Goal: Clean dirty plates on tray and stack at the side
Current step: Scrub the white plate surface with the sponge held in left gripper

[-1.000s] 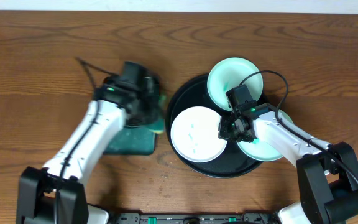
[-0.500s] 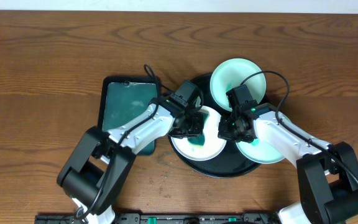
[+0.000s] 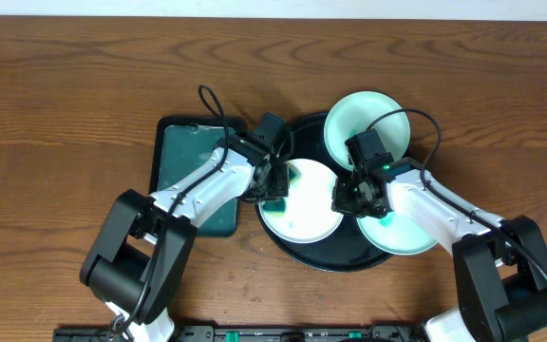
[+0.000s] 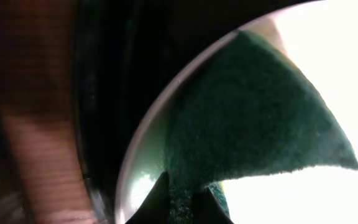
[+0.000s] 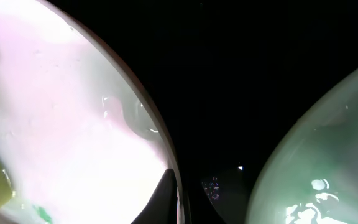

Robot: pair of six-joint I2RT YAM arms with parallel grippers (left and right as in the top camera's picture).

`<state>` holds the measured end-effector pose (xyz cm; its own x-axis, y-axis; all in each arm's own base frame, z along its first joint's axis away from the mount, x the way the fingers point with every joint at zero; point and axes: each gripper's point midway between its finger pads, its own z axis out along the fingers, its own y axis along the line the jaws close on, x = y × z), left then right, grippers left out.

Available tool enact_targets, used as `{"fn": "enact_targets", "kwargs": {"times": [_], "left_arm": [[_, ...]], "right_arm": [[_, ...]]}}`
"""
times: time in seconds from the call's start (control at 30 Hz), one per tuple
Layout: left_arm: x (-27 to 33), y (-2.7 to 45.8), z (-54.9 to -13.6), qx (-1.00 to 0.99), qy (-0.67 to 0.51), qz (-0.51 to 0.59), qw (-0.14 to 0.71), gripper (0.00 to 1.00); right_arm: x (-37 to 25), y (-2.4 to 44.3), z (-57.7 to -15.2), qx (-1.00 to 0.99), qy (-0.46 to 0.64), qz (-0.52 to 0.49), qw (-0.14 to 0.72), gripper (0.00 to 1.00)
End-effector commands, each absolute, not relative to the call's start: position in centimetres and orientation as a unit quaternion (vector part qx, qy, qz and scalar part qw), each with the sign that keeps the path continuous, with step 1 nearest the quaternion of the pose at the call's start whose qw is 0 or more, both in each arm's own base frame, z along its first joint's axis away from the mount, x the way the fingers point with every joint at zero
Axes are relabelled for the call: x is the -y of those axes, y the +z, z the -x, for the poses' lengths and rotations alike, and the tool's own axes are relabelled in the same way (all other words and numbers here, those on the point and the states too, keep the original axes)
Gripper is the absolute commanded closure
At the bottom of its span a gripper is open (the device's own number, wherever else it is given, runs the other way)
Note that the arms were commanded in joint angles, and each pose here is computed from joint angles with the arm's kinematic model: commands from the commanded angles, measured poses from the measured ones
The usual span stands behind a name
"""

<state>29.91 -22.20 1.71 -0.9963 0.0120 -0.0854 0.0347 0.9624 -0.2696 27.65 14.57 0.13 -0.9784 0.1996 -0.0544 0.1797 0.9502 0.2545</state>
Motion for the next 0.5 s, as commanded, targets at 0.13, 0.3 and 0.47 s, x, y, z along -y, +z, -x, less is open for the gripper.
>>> {"fn": "enact_targets", "kwargs": {"times": [0.13,0.3,0.47], "left_arm": [[30.6,2.7,-26.8,-0.945,-0.316,-0.089,-0.008,0.93],[32.4,1.6,-24.0,-0.942,-0.314,-0.105,-0.045,0.93],[28.9,-0.6,-23.1,-0.973,-0.213,-0.060,-0.064,0.93]], "right_arm": [[-13.5,-1.3,-27.3,-0.989,0.094,-0.112,0.031,0.99],[-13.5,-1.3,-27.1,-0.989,0.094,-0.112,0.028,0.99],[-13.4,-1.3,-27.0,-0.989,0.093,-0.112,0.024,0.99]]}}
